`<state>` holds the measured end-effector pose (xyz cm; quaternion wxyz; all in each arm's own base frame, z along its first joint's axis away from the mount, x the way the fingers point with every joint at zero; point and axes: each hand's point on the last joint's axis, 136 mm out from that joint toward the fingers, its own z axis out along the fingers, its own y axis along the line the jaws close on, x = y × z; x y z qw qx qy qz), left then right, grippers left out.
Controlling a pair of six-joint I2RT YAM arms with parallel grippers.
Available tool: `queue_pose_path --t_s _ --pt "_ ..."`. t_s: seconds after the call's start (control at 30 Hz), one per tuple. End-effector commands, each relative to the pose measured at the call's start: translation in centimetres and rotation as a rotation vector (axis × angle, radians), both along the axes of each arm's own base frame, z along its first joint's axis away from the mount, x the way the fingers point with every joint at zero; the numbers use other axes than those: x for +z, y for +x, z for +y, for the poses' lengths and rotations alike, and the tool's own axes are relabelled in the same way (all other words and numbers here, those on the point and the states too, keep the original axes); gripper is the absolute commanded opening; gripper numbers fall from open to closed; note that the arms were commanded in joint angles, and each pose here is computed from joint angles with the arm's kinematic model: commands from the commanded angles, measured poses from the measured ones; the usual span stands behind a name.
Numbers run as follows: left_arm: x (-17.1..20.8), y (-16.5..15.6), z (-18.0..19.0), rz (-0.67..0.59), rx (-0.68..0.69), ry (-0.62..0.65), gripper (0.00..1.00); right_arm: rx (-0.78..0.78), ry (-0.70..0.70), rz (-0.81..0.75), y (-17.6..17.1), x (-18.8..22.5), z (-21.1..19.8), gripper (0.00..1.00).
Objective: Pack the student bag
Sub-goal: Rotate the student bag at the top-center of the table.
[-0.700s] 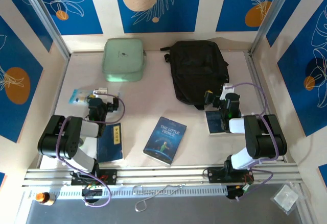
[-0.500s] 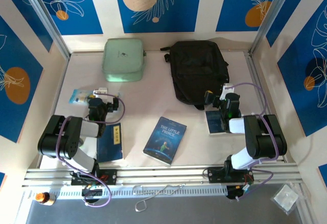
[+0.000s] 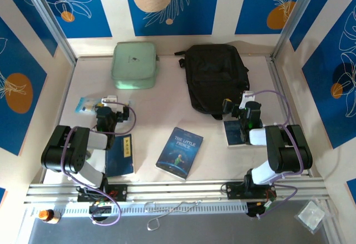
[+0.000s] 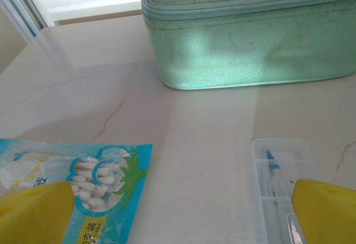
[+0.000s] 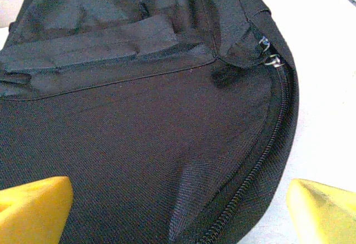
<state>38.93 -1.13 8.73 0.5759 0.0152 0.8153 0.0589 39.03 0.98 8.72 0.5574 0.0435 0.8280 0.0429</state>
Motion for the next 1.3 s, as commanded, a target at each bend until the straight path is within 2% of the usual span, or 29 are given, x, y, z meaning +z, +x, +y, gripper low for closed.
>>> queue_pose_path --t_s 0.0,0.33,0.43,0.53,0.63,0.73,0.83,1.03,1.13,1.27 --pt "0.5 0.5 0.2 -0.018 -0.003 -0.006 1.00 0.014 -0.012 -0.018 0.6 0.7 0.1 0.99" --pt "0.9 0.3 0.2 -0.036 -0.004 -0.004 1.00 -0.009 -0.015 -0.028 0.5 0.9 -0.3 0.99" --pt "2.3 -0.3 0.5 -0.062 0.009 -0.006 1.00 -0.024 -0.001 -0.040 0.2 1.4 -0.7 0.99" --pt "4.4 -0.9 0.9 -0.072 0.036 -0.006 1.00 0.004 -0.060 -0.062 0.1 2.7 0.6 0.99" --pt "7.0 -1.4 1.2 -0.079 0.059 -0.037 1.00 -0.040 -0.088 0.036 0.4 4.5 0.7 0.99" --pt "9.8 -1.7 1.1 -0.095 0.085 -0.146 1.00 -0.115 0.022 0.139 0.2 5.6 0.2 0.99" --pt "11.5 -2.0 0.5 -0.057 0.095 -0.285 1.00 -0.098 0.138 0.285 0.0 5.5 1.8 0.99" --pt "13.6 -1.7 -3.7 0.008 -0.060 -0.557 1.00 0.038 0.321 0.515 0.6 4.3 7.7 0.99" --pt "14.1 -1.4 -6.4 0.059 -0.181 -0.655 1.00 0.038 0.345 0.581 1.4 3.5 8.9 1.00" --pt "13.3 -1.1 -8.0 0.148 -0.206 -0.719 0.99 -0.009 0.428 0.684 2.1 0.9 9.6 0.98"
